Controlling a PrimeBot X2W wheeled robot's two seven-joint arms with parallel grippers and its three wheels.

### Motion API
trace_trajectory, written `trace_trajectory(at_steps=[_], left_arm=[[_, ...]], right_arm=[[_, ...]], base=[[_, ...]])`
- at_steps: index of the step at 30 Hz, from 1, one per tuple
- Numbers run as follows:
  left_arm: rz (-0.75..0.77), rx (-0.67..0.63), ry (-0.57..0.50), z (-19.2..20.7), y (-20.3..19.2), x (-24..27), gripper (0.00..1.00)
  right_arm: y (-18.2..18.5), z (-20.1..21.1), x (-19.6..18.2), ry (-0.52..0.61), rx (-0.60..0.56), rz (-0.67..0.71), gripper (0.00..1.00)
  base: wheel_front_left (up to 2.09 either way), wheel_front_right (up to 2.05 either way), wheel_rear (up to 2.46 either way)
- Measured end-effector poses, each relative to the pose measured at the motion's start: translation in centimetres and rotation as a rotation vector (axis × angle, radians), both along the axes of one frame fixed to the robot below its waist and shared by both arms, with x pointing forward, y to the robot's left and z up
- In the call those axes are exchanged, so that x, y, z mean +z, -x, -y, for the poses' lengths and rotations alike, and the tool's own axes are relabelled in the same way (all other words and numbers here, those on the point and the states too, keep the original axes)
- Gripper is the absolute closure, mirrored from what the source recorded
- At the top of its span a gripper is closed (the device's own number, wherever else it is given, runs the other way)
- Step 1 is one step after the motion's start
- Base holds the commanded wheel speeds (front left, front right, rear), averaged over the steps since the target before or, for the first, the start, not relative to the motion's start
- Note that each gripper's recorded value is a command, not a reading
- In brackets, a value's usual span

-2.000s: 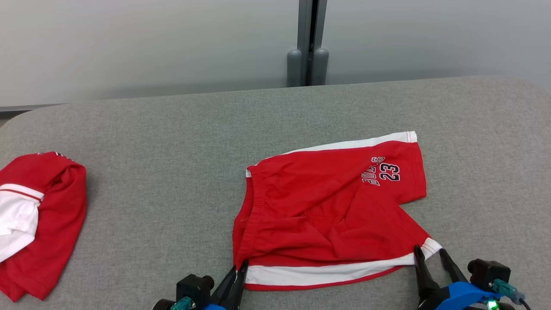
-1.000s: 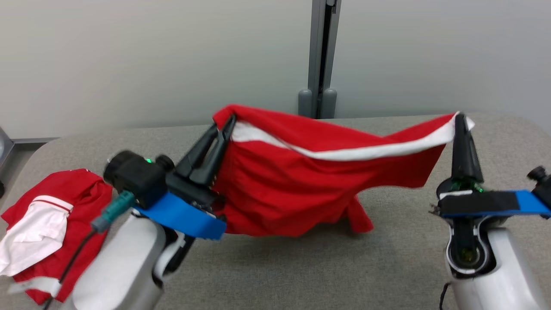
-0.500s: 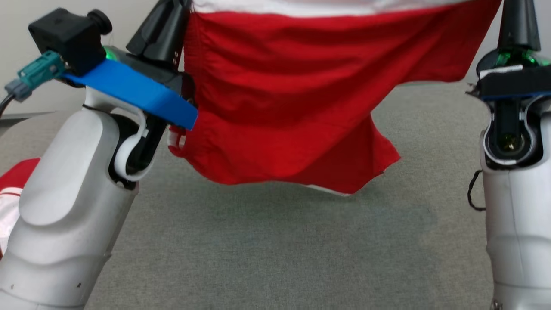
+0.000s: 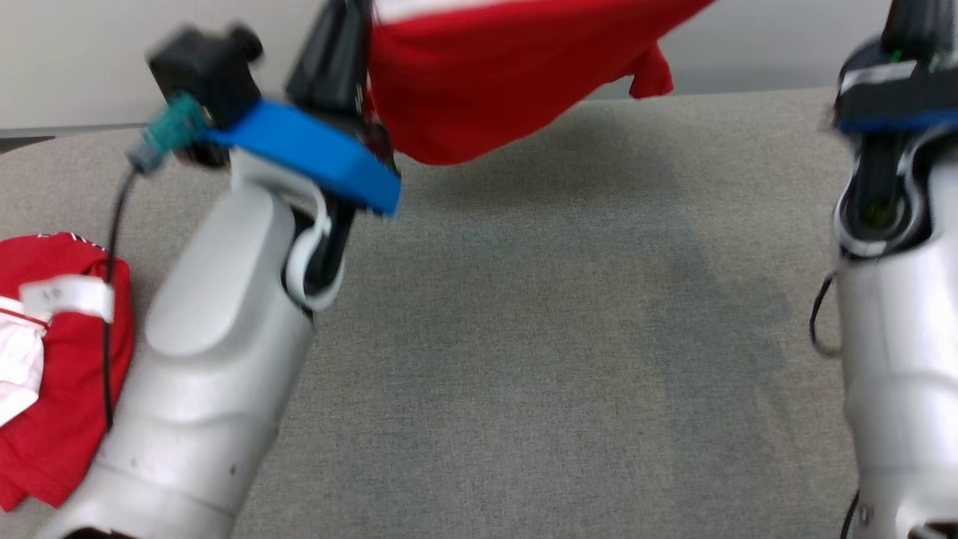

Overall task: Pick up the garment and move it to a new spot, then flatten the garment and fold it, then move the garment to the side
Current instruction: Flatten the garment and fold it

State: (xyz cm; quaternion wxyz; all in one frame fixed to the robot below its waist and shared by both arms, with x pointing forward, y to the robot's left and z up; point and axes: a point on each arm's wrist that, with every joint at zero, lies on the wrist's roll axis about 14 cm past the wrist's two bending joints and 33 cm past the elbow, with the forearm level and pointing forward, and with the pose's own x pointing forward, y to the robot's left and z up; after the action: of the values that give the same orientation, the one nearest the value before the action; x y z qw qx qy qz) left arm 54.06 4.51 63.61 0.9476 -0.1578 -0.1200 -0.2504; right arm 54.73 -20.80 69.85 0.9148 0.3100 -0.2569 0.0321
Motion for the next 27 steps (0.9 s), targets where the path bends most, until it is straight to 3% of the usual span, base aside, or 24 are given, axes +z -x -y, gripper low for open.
trace_trajectory(at_steps=[6, 10, 15, 19, 22, 27], left_arm=[[-0.402, 0.008, 0.027, 0.2, 6.6, -15.1, 1.0], [-0.599, -0.018, -0.005, 0.9, 12.9, -22.1, 1.0], [-0.676, -0.033, -0.012, 1.1, 17.8, -24.4, 1.0], [-0.696, -0.032, 0.004, 0.9, 21.0, -24.8, 1.0], [-0.686, -0.08, -0.045, 1.5, 23.6, -24.9, 1.0], [-0.678, -0.092, -0.038, 1.2, 25.4, -24.7, 1.0]], right_arm=[[6.3, 2.4, -16.7, -0.095, -0.06, -0.384, 1.0], [11.7, 3.1, -24.0, -0.142, -0.096, -0.576, 1.0], [16.2, 3.1, -27.2, -0.163, -0.11, -0.669, 1.0], [18.7, 3.1, -27.6, -0.186, -0.117, -0.678, 1.0], [20.5, 3.6, -27.7, -0.217, -0.133, -0.673, 1.0], [22.7, 3.7, -28.2, -0.25, -0.138, -0.681, 1.0]], base=[[0.0, 0.0, 0.0], [0.0, 0.0, 0.0], [0.0, 0.0, 0.0], [0.0, 0.0, 0.0], [0.0, 0.0, 0.0], [0.0, 0.0, 0.0]])
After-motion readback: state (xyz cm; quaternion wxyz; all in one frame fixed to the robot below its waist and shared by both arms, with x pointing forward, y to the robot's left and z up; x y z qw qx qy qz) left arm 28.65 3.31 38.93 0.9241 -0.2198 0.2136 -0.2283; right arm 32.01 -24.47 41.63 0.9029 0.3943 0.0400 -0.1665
